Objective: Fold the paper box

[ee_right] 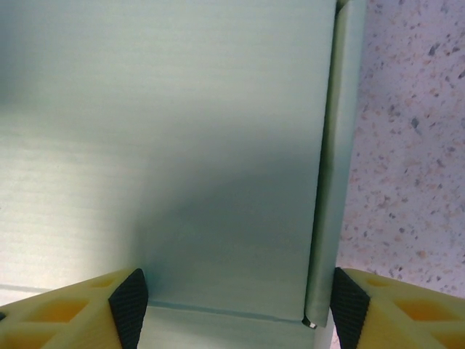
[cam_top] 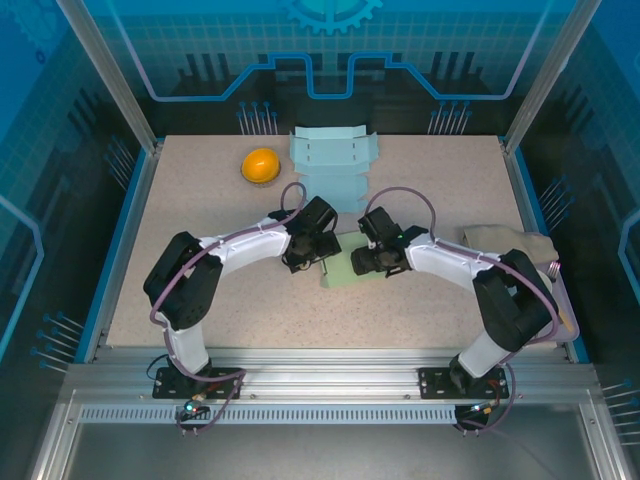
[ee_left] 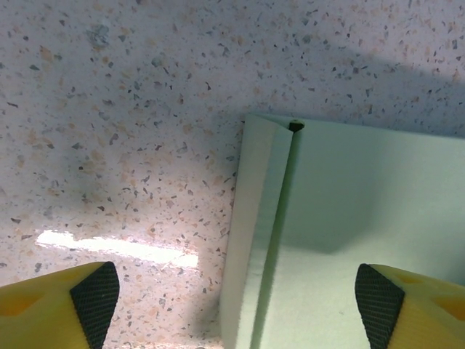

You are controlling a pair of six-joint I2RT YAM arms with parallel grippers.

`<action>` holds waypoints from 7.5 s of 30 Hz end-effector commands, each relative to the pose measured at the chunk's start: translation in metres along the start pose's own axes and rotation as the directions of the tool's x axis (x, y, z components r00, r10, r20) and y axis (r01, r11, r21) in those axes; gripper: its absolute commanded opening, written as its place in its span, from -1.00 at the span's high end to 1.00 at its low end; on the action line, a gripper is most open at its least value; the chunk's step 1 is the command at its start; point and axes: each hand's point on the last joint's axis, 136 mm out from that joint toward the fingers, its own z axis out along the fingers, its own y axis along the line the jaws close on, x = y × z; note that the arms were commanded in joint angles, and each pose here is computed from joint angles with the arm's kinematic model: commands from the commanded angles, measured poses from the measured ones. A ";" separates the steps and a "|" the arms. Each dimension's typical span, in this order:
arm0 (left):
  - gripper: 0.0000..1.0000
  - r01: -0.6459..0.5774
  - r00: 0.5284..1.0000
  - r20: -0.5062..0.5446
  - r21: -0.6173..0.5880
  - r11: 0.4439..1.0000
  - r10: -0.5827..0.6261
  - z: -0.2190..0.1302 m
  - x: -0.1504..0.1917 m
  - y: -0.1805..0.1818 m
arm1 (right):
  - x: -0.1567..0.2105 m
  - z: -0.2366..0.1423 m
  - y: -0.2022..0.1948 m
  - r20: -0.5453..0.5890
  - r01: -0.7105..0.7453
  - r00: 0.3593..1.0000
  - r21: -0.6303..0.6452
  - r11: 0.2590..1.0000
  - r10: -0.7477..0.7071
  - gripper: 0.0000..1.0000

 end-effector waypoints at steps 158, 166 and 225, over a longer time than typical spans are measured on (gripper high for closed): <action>-0.68 0.219 0.967 -0.109 -0.110 0.970 -0.230 0.017 0.065 0.028 | 0.082 -0.014 0.019 0.045 -0.190 0.979 -0.125 0.974 0.196 0.30; -0.68 0.219 0.966 -0.115 -0.118 0.968 -0.233 0.021 0.066 0.030 | 0.088 -0.004 0.015 0.070 -0.160 0.983 -0.132 0.978 0.170 0.41; -0.67 0.205 0.967 -0.119 -0.161 0.965 -0.225 0.033 0.066 0.037 | 0.045 -0.026 0.025 0.268 -0.162 0.932 -0.293 0.942 0.244 0.65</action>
